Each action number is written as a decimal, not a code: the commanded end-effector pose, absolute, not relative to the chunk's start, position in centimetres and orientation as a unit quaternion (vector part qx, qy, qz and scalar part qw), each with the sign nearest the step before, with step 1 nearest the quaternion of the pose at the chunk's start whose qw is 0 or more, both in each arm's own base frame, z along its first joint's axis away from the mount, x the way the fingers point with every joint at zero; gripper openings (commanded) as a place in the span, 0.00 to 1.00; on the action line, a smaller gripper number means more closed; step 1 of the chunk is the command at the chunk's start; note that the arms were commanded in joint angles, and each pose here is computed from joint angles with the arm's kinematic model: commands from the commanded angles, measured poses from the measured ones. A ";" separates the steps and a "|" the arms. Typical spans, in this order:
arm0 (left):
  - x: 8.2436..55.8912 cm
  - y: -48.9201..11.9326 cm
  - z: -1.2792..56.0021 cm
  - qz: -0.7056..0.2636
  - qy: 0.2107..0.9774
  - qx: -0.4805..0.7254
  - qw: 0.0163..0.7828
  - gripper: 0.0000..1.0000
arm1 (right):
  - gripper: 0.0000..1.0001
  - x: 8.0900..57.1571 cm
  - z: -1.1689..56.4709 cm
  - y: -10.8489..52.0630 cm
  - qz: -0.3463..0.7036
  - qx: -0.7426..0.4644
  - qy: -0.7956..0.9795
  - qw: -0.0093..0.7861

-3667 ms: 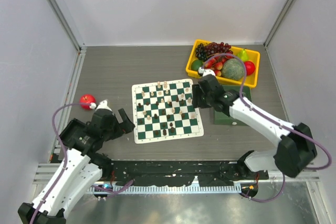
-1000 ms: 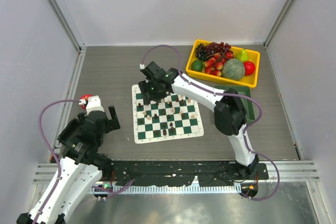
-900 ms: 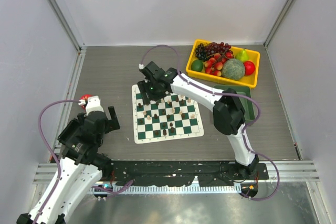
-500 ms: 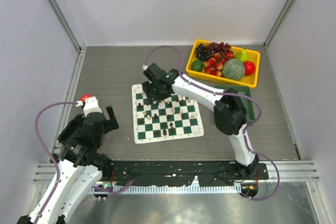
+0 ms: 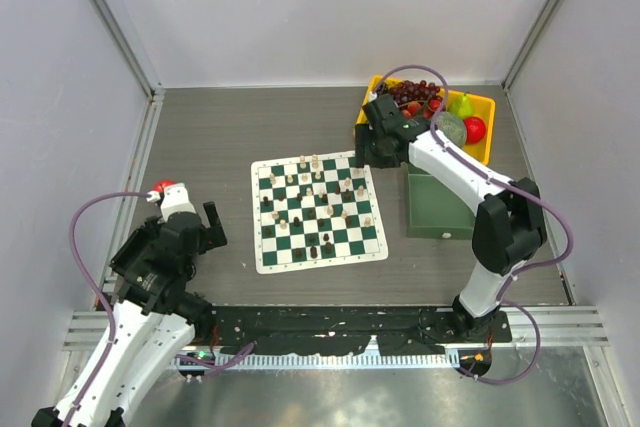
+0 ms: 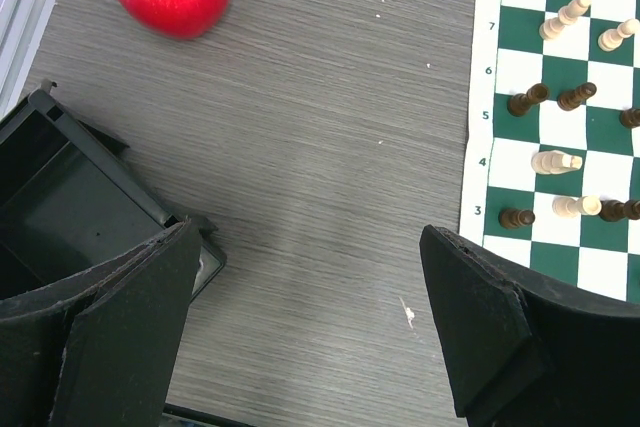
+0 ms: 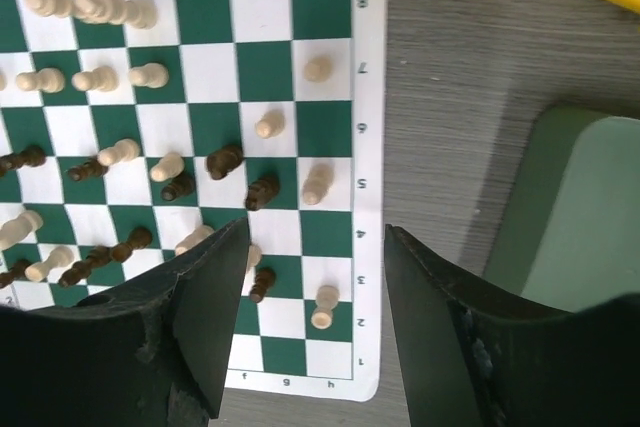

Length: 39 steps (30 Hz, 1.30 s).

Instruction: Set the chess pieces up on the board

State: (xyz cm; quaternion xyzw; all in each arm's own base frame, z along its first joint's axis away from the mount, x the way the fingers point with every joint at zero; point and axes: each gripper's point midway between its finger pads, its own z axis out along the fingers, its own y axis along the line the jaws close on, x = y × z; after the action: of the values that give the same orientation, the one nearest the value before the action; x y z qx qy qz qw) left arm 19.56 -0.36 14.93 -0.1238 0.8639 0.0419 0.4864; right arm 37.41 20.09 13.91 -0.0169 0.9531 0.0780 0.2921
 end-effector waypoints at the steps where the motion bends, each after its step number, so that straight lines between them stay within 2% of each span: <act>1: 20.0 -0.2 16.6 0.039 0.849 -0.141 0.507 1.00 | 0.62 37.9 15.9 25.4 0.148 -0.058 0.937 0.311; 8: 19.9 0.1 16.9 0.039 0.845 -0.147 0.512 0.99 | 0.63 35.6 16.8 38.0 0.188 -0.180 0.918 0.299; 14: 19.8 0.3 17.0 0.039 0.841 -0.152 0.518 1.00 | 0.61 33.1 15.3 43.7 0.219 -0.227 0.912 0.262; 26: 19.8 0.2 16.9 0.039 0.843 -0.150 0.514 1.00 | 0.59 32.0 13.6 43.6 0.197 -0.233 0.918 0.252; 28: 19.8 0.2 17.0 0.039 0.842 -0.151 0.516 1.00 | 0.57 33.3 13.6 42.4 0.172 -0.208 0.924 0.272; 33: 19.6 0.6 17.3 0.043 0.837 -0.160 0.522 1.00 | 0.55 35.7 14.7 41.7 0.201 -0.171 0.920 0.288; 39: 19.5 0.8 17.3 0.044 0.833 -0.165 0.526 1.00 | 0.56 37.7 15.1 44.2 0.238 -0.196 0.907 0.287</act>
State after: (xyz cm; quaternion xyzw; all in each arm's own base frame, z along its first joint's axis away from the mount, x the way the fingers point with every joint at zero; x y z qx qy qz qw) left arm 19.31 0.35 15.72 -0.1428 0.8496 0.0449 0.5057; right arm 35.43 41.43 11.56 -0.1847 0.9323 0.1878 0.2478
